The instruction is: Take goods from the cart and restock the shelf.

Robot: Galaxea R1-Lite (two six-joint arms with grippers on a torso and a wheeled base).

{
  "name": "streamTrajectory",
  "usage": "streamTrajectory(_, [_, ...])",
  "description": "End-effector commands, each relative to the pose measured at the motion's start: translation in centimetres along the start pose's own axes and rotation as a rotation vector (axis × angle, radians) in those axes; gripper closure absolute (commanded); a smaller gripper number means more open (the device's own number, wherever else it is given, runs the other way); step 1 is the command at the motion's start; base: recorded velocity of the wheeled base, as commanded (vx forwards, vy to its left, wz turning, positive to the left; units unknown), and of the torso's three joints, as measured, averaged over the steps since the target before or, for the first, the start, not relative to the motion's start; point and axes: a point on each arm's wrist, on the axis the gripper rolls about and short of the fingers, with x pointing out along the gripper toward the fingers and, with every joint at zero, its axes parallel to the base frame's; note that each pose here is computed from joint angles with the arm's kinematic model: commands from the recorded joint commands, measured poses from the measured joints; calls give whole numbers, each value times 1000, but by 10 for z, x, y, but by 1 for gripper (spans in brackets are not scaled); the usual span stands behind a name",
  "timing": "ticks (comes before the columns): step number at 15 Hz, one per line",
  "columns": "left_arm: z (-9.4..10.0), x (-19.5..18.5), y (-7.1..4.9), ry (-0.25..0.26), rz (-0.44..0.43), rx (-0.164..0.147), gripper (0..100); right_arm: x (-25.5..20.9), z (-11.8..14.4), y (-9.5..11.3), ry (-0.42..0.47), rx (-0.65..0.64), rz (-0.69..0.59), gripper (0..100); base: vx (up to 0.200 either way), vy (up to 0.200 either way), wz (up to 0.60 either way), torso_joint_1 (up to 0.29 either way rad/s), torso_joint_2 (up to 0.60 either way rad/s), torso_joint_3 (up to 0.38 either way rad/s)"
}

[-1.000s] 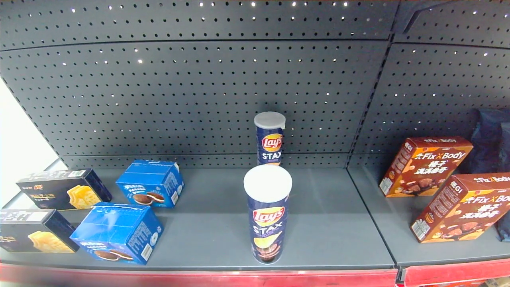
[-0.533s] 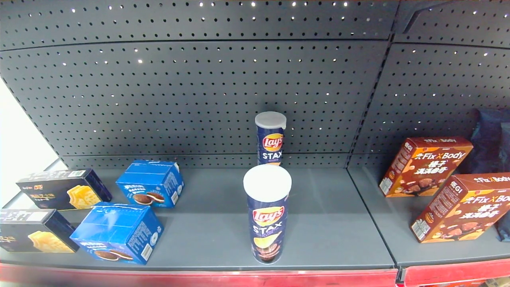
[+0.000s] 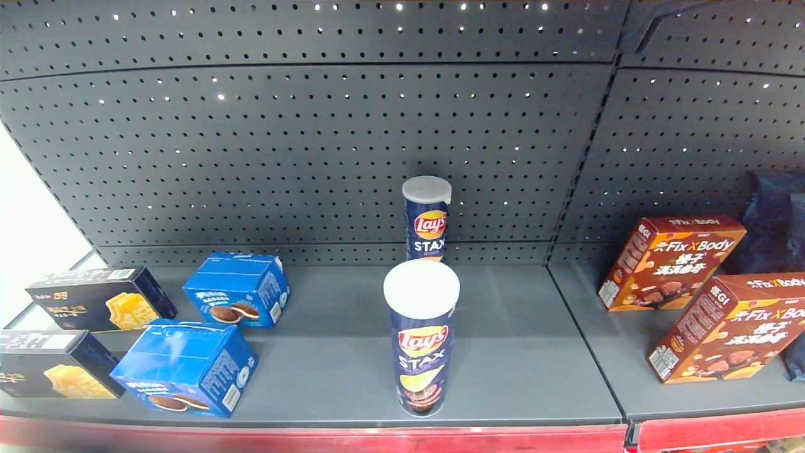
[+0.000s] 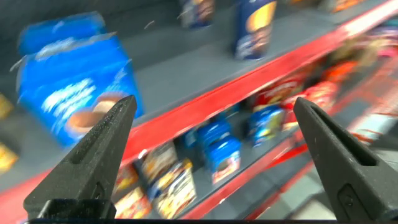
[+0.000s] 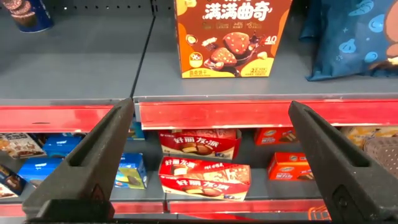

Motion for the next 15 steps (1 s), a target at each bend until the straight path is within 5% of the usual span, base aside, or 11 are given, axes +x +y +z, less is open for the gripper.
streamTrajectory(1, [43,7,6,-7,-199,-1,0,0,0,0,3,1,0,0,0,0,0,0,0,0])
streamTrajectory(3, [67,23,7,48,-248,-5,0,0,0,0,3,-1,0,0,0,0,0,0,0,0])
streamTrajectory(7, [81,67,3,178,-266,-15,0,0,0,0,3,1,0,0,0,0,0,0,0,0])
streamTrajectory(15, [67,146,5,403,-126,-9,0,0,0,0,3,-1,0,0,0,0,0,0,0,0])
